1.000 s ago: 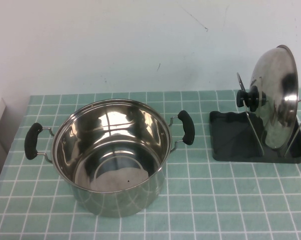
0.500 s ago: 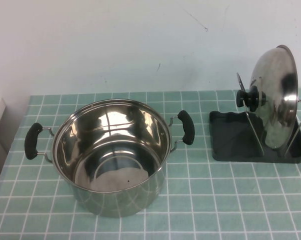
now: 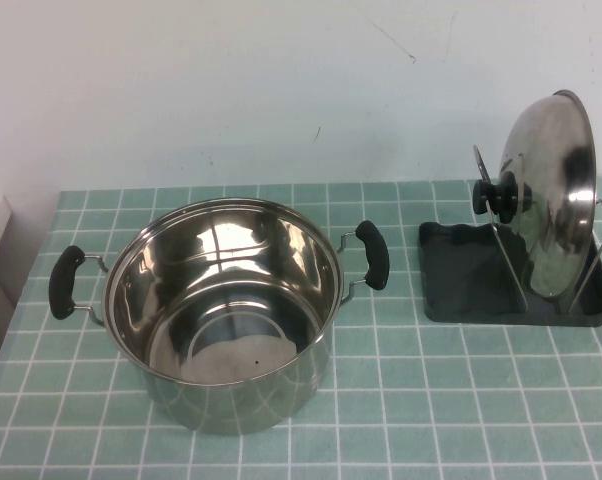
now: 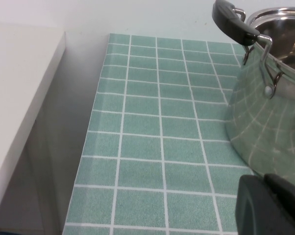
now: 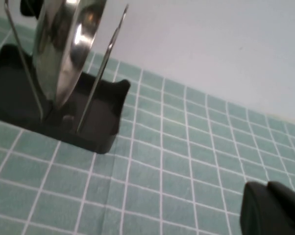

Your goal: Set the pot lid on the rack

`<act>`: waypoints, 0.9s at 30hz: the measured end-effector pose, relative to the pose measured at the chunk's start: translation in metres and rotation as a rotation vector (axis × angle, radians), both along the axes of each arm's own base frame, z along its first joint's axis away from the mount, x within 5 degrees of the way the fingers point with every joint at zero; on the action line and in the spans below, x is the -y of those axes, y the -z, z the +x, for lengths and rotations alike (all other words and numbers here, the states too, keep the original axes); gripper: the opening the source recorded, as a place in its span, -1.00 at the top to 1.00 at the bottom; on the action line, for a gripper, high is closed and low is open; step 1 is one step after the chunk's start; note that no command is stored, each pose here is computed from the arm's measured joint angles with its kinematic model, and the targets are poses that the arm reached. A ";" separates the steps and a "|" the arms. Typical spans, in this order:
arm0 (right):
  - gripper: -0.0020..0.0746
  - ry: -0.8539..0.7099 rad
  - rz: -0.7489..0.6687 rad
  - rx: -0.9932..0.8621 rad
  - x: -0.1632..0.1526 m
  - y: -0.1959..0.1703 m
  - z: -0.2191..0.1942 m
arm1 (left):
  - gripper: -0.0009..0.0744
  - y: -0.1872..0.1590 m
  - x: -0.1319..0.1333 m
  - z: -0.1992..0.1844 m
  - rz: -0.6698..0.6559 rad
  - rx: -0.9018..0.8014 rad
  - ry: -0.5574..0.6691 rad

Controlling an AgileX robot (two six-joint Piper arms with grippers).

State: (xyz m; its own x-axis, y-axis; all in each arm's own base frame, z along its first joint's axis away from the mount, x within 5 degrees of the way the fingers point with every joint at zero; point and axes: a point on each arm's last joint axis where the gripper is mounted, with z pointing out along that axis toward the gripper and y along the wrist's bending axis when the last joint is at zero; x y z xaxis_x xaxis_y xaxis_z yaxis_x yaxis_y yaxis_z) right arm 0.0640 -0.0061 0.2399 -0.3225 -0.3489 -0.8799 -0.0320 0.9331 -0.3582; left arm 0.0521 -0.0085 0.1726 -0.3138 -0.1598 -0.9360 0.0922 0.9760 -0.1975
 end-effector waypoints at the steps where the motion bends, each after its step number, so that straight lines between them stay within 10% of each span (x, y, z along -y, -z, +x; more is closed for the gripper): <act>1: 0.95 0.007 0.001 0.023 0.000 0.003 -0.002 | 0.98 0.000 0.000 0.000 0.000 0.000 0.000; 12: 0.95 0.084 0.087 -0.022 0.001 0.071 -0.011 | 0.98 0.000 0.000 0.000 0.000 0.000 0.000; 27: 0.95 0.050 0.166 -0.014 -0.003 0.073 -0.013 | 0.98 0.000 0.000 0.000 0.000 0.002 0.000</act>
